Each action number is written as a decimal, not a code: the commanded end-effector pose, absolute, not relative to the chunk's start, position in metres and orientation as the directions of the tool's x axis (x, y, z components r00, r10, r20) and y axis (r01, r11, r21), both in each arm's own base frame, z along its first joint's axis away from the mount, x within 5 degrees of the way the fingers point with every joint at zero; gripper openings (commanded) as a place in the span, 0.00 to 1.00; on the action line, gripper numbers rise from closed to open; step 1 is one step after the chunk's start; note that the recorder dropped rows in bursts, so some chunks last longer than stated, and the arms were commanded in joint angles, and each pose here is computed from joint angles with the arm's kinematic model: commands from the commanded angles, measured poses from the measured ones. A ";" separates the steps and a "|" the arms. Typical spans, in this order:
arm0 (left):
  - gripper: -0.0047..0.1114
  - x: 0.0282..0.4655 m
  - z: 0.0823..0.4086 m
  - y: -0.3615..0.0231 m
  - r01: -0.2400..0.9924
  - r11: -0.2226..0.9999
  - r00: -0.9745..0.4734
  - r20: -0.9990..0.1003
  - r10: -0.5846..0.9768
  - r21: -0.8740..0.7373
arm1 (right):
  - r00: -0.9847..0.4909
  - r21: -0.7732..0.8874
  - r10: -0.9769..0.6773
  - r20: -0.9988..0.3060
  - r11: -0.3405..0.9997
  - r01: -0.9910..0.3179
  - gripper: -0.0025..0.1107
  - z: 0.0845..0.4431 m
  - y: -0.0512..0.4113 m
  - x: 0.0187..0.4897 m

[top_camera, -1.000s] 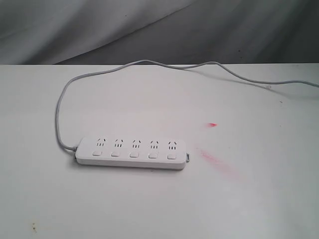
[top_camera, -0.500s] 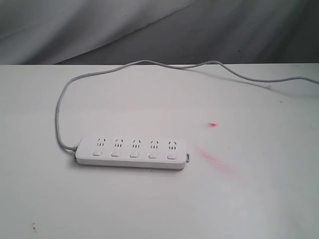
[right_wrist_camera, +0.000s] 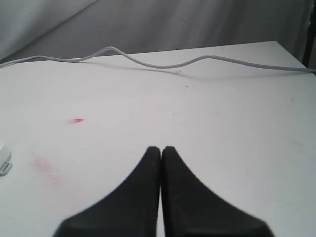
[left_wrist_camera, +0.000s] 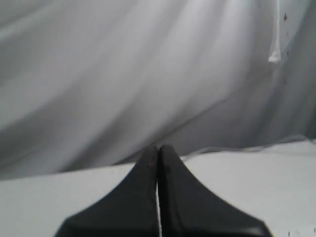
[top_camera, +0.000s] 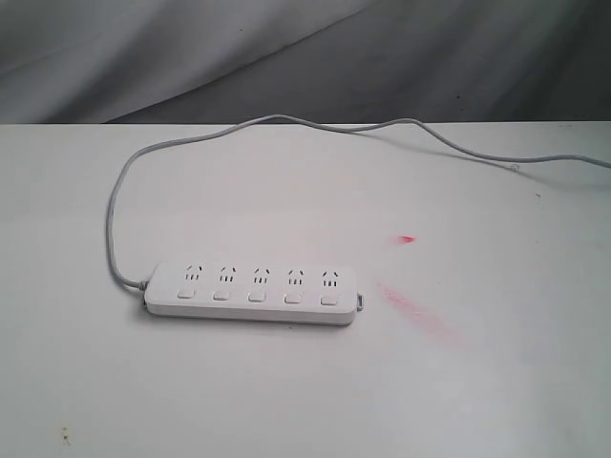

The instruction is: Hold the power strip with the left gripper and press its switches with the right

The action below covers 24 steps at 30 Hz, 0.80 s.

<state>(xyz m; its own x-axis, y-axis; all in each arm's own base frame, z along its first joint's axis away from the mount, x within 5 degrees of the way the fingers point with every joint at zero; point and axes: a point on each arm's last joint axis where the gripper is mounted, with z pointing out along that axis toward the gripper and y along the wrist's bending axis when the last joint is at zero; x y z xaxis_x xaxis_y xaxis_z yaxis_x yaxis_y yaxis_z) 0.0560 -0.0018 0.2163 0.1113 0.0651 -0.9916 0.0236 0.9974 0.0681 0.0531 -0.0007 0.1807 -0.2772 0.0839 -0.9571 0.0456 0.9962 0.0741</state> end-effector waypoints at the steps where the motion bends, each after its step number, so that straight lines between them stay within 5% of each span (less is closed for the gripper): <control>1: 0.04 0.053 0.230 -0.003 0.054 0.998 0.271 -0.961 -0.054 -0.041 | -0.269 0.068 0.080 -0.960 0.996 0.054 0.02 0.180 -0.001 0.053; 24: 0.04 0.027 0.365 0.001 0.017 1.000 0.270 -0.963 -0.004 0.001 | -0.269 0.068 0.080 -0.960 0.996 0.054 0.02 0.180 -0.001 0.053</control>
<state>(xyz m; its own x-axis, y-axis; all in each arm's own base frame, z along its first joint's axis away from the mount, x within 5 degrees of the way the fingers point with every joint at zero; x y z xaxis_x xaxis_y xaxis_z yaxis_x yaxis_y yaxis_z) 0.0193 0.0004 0.3499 0.3098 -0.0163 -0.9507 0.0203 0.9997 -0.0105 0.0531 -0.0007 0.1807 -0.2772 0.0839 -0.9571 0.0456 0.9962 0.0741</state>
